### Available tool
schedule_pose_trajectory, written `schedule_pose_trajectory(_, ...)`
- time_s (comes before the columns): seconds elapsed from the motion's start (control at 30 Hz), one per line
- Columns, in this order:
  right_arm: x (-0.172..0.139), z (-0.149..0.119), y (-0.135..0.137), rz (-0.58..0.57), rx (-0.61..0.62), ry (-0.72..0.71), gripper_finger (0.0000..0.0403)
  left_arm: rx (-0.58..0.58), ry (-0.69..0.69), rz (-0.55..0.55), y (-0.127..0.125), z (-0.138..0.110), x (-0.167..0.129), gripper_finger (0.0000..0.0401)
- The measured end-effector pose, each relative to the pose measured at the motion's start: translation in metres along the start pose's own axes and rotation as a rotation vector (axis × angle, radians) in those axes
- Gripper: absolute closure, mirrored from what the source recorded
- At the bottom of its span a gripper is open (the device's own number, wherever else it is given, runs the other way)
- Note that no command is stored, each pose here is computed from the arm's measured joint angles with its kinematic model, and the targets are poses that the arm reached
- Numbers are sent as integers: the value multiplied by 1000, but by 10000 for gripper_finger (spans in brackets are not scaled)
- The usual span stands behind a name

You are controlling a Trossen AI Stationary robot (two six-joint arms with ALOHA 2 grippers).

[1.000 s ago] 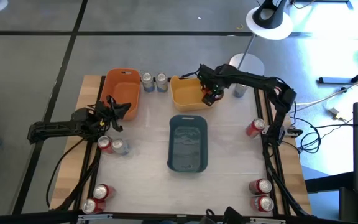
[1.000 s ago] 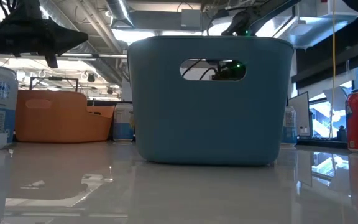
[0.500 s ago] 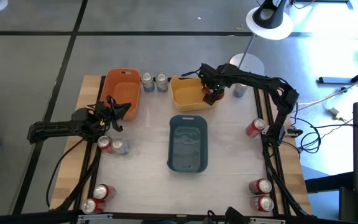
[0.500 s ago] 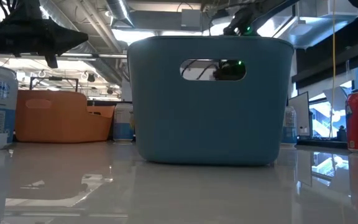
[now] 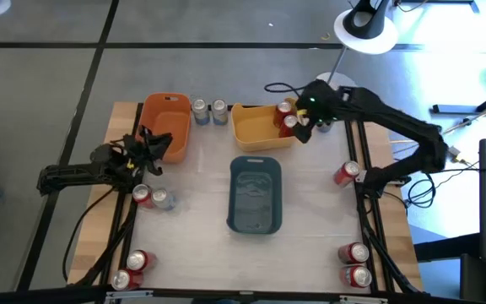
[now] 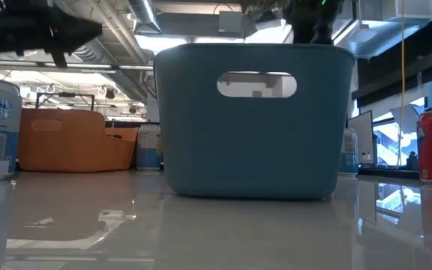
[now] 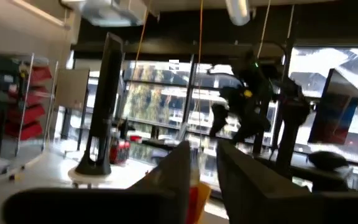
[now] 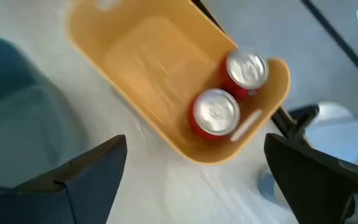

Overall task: Sort soda cans
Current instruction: Put the left red soda can into the yellow bin

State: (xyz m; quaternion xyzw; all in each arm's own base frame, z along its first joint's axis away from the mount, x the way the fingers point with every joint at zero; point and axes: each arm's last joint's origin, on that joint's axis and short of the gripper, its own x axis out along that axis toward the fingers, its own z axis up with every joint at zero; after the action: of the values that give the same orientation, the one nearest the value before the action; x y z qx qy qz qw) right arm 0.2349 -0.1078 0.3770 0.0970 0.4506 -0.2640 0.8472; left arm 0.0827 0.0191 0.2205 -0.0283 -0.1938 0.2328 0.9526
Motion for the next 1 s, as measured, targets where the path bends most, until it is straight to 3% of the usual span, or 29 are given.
schedule_pose_trajectory(0.23, -27, -4, 19, -28, -46, -132, 24, 80, 56, -13, -11, 56, 24, 194)
schedule_pose_trajectory(0.43, -28, -8, 31, -47, -81, -132, 24, 185, 302, -102, -40, 108, 72, 130)
schedule_pose_trajectory(0.67, -24, -20, 47, -24, -85, -74, 24, 272, 744, -278, -87, 130, 111, 114)
schedule_pose_trajectory(0.83, -15, -32, 61, -33, -137, -38, 24, 170, 1007, -254, -113, 133, 115, 113)
schedule_pose_trajectory(1.0, -6, -43, 70, -63, -151, -7, 24, 98, 1171, -222, -133, 121, 107, 113)
